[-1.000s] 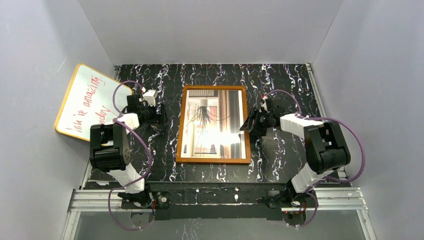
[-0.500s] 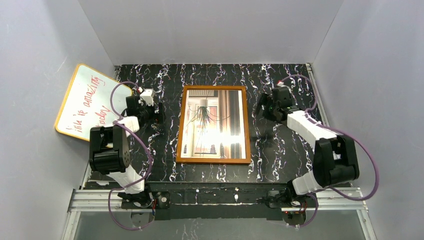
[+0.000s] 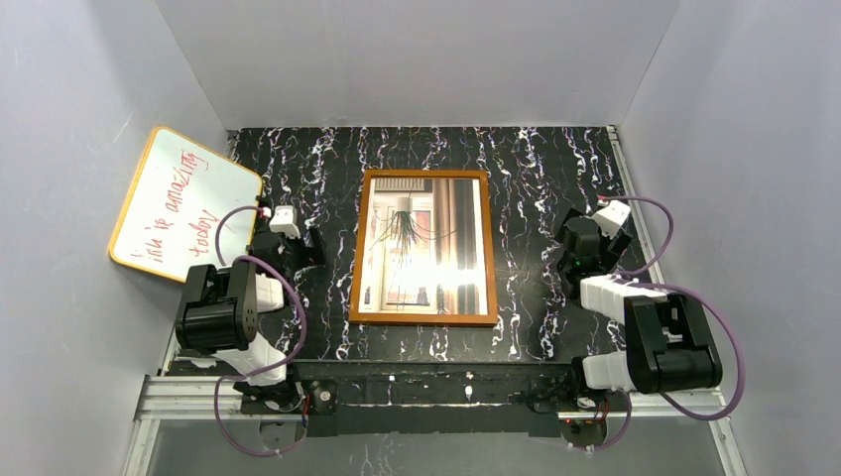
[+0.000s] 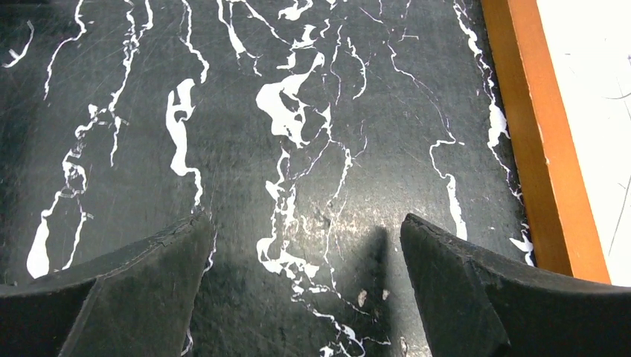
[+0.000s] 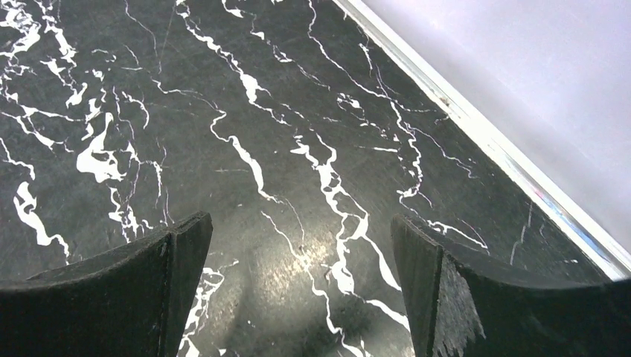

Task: Put the photo into the frame
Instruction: Reset both arms

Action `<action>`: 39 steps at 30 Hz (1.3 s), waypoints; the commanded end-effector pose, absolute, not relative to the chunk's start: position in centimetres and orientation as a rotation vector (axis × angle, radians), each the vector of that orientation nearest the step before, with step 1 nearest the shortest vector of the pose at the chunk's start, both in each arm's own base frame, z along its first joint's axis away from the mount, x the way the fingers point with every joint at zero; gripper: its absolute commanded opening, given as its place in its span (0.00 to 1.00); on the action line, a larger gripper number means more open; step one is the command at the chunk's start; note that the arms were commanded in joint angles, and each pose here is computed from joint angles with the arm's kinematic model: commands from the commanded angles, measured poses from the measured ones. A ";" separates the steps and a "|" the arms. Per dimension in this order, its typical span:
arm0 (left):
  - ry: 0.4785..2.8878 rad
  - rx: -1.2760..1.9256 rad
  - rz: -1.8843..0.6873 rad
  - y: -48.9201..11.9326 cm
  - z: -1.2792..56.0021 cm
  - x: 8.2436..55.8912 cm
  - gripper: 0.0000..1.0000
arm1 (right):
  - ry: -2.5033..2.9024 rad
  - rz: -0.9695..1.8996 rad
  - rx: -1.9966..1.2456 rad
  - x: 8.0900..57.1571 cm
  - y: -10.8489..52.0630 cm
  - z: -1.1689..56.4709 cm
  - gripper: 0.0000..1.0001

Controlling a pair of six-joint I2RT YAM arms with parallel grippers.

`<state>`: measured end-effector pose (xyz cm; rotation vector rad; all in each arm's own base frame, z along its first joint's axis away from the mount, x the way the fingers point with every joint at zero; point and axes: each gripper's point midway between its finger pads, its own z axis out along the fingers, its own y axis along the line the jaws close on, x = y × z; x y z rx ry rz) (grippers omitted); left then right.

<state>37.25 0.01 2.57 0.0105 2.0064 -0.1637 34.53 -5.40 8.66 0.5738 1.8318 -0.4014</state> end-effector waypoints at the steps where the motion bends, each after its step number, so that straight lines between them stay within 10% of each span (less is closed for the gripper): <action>1: 1.872 -0.071 -0.130 0.9 4.7 37.4 0.98 | 1.694 -0.367 0.571 36.1 -5.8 10.0 0.98; 15: 1.679 0.083 -0.146 -1.6 5.7 34.8 0.98 | 1.626 -0.097 0.092 35.9 0.4 8.2 0.98; 39: 1.873 -0.045 0.140 0.1 3.0 37.0 0.98 | 1.756 -0.049 0.154 37.5 -0.7 6.3 0.98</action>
